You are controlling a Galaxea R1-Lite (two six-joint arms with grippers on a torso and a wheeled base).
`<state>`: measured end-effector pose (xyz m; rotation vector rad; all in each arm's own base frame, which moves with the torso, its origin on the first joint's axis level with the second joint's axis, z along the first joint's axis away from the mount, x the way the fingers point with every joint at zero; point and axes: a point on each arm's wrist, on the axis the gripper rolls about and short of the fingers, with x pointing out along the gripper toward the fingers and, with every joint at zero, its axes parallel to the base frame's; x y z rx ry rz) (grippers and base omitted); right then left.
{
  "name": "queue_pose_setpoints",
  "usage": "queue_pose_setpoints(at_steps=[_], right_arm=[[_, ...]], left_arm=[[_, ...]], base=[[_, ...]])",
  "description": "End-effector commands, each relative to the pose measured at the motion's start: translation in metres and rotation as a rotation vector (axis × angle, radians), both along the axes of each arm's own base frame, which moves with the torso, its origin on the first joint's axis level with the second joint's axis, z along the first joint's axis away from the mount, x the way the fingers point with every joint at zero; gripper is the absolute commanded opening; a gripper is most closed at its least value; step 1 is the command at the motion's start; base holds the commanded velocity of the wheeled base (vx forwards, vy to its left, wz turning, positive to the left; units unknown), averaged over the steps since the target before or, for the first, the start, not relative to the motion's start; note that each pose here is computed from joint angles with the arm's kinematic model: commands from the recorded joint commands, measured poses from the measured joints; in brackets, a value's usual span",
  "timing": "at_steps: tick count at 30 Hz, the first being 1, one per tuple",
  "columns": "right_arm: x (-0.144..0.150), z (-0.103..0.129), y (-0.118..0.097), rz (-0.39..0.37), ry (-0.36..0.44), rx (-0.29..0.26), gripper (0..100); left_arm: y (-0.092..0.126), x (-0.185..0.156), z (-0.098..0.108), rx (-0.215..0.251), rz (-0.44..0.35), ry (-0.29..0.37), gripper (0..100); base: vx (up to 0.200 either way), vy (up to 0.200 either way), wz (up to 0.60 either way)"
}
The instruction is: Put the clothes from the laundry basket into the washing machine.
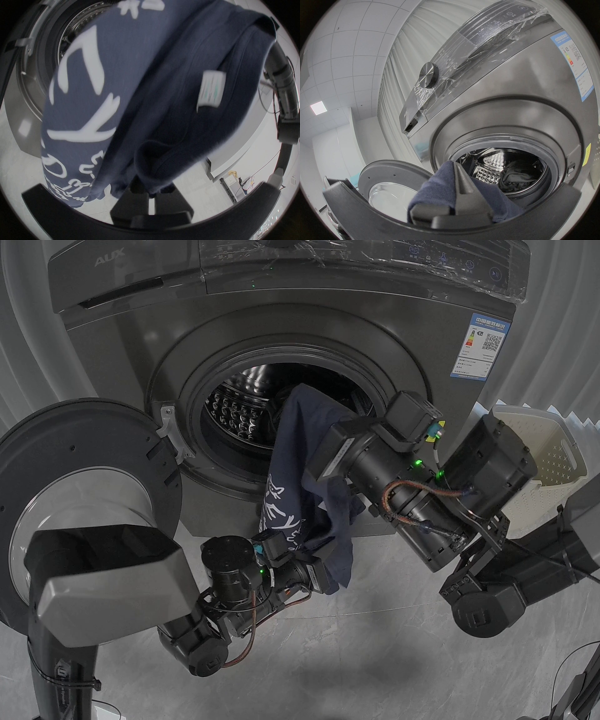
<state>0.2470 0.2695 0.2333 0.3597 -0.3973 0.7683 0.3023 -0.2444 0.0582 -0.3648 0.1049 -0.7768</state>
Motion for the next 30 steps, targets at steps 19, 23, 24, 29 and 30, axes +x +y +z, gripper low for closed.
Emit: queue_pose_setpoints(at_steps=[19,23,24,29,30], right_arm=[[-0.013,-0.023,-0.077,-0.139,0.114,-0.115,0],[-0.017,-0.025,-0.092,-0.170,0.127,-0.124,0],[-0.018,-0.025,-0.094,-0.170,0.127,-0.126,0],[-0.029,-0.025,-0.103,-0.168,0.129,-0.136,0],[-0.030,-0.026,-0.104,-0.167,0.130,-0.139,0]], left_arm=[[0.138,-0.156,0.116,-0.050,0.100,-0.166,0],[0.150,-0.160,0.131,-0.065,0.138,-0.195,0],[0.151,-0.161,0.133,-0.068,0.141,-0.199,0],[0.150,-0.157,0.151,-0.093,0.151,-0.233,0],[0.149,-0.156,0.154,-0.098,0.152,-0.239,0]], base=[[0.000,0.000,0.00],[0.000,0.000,0.00],[0.000,0.000,0.00],[0.000,0.000,0.00],[0.000,0.000,0.00]])
